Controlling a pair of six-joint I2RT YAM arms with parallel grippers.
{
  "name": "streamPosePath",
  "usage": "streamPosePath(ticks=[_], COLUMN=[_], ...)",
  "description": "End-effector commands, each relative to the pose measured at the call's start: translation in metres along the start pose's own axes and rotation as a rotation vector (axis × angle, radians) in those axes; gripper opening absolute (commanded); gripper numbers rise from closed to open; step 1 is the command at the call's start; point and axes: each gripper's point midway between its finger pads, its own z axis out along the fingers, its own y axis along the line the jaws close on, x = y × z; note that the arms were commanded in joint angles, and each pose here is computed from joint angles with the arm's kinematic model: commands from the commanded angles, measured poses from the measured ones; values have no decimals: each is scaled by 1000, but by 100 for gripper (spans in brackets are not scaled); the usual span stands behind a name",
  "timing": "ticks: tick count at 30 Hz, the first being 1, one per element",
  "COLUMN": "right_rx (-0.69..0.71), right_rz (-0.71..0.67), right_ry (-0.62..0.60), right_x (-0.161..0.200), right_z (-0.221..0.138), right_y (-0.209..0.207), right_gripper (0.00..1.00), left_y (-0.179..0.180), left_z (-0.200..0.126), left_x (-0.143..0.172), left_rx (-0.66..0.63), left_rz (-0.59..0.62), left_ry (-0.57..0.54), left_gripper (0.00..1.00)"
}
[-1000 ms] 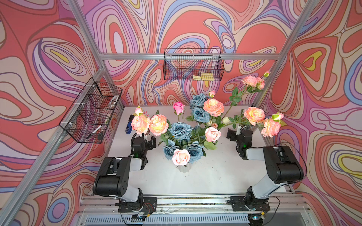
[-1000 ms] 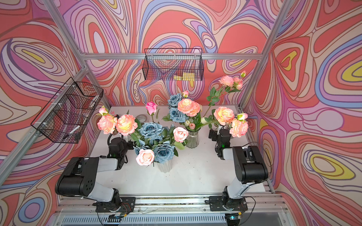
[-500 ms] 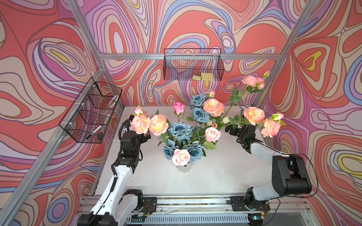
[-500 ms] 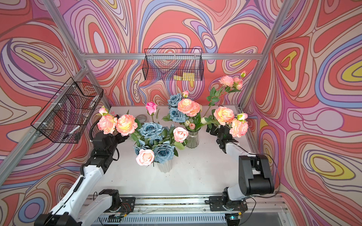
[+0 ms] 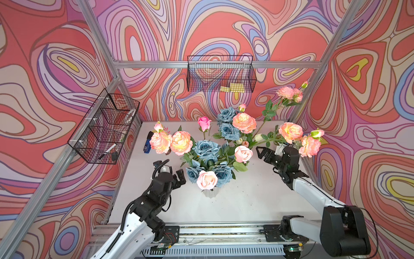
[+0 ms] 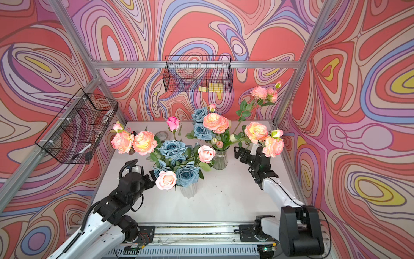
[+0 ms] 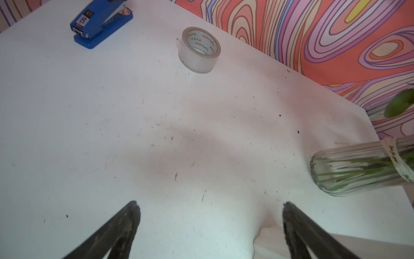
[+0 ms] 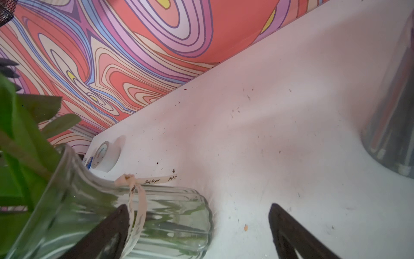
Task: Pick out pink flowers from the vase
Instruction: Move the vase to the center of the board.
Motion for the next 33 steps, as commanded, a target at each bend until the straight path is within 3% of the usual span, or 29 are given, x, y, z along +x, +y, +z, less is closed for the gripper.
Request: streamPosePath(ticks=[1,3,5,12,22,25,30,33], right_rx=[-9,-11,-13,-25,-1,-4,-7,-10], right_rz=[22,22,30,50,32,38,34,32], right_ry=[50,52,50,56,38,42,37,34], right_x=[18,22,26,35,40,42,40,38], right_z=[-8,-12,-16,-25,-45,-46,-47,-47], right_y=[-1,-1,-2,-1,-2,-2,-1,1], right_gripper=[98,98,98,98,98,98,98,98], left_y=[11,11,9,-52,-129,-144,-157,-163], left_z=[-3,-6,-8,-27,-70,-79,-91,-95], left_x=[20,30,33,37,67,65,52,46], left_rx=[-38,-54,-61,183,374,384,464,461], left_rz=[-27,10,49,278,700,731,609,610], left_ry=[79,130,112,-93,-329,-388,-517,-599], left_gripper=[100,100,100,97,100,100,100,100])
